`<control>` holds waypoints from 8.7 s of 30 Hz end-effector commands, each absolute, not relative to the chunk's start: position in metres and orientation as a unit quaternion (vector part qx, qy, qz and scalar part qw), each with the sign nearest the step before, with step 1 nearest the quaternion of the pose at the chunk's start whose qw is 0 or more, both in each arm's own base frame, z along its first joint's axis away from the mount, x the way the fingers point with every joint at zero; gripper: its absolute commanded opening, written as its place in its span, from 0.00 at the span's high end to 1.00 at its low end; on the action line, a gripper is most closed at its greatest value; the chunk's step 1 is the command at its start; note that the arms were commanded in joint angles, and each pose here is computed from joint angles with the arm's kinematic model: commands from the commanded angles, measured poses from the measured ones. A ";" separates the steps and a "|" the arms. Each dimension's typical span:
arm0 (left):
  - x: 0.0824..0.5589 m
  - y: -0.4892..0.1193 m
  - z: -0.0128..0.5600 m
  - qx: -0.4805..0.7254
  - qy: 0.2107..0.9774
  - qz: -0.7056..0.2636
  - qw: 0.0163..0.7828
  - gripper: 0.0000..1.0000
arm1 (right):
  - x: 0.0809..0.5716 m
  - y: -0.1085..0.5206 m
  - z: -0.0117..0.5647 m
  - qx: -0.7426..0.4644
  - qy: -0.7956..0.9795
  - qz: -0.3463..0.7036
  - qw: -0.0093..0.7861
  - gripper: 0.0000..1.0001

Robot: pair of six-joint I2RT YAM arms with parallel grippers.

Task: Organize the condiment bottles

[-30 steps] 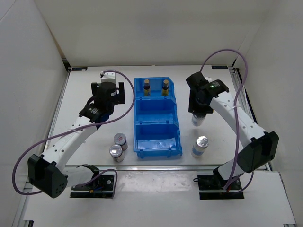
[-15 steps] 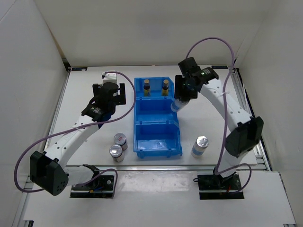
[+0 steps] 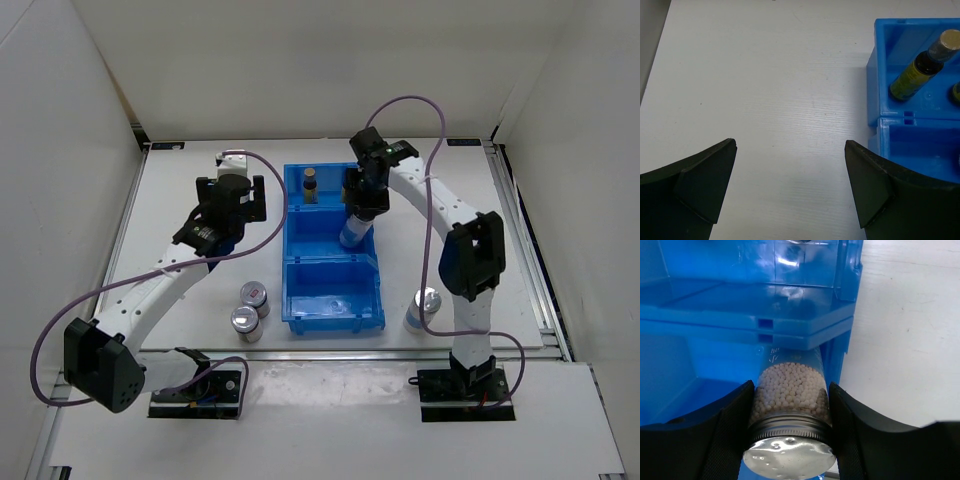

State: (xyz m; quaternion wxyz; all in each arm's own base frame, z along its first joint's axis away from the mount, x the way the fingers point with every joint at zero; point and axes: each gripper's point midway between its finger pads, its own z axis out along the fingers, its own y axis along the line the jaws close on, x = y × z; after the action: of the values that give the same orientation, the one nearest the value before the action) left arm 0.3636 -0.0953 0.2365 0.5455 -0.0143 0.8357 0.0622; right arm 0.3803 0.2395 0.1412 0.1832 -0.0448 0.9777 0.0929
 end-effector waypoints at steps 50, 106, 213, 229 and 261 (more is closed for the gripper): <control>0.369 -0.102 0.242 -0.017 0.836 0.053 0.546 0.00 | 0.147 0.121 0.135 0.134 0.990 0.031 0.030 0.10; 0.364 -0.096 0.246 -0.024 0.832 0.059 0.551 0.00 | 0.339 0.344 0.232 -0.202 0.932 0.214 0.212 1.00; 0.220 -0.112 0.143 -0.054 0.971 -0.044 0.227 0.00 | 0.274 0.260 0.250 -0.200 0.909 0.215 0.296 0.01; 0.207 -0.113 0.089 -0.058 0.993 -0.023 0.099 0.00 | 0.278 0.266 0.245 -0.202 0.912 0.216 0.285 0.01; 0.234 -0.112 0.109 -0.038 0.989 0.019 0.144 0.85 | 0.278 0.249 0.248 -0.195 0.917 0.182 0.296 0.01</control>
State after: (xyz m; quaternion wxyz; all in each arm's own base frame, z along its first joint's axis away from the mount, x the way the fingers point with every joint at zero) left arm 0.2097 -0.1159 0.0731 0.0792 -0.0424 0.9959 0.0086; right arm 0.2778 0.2585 0.2232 0.2604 -0.1938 0.9270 0.1880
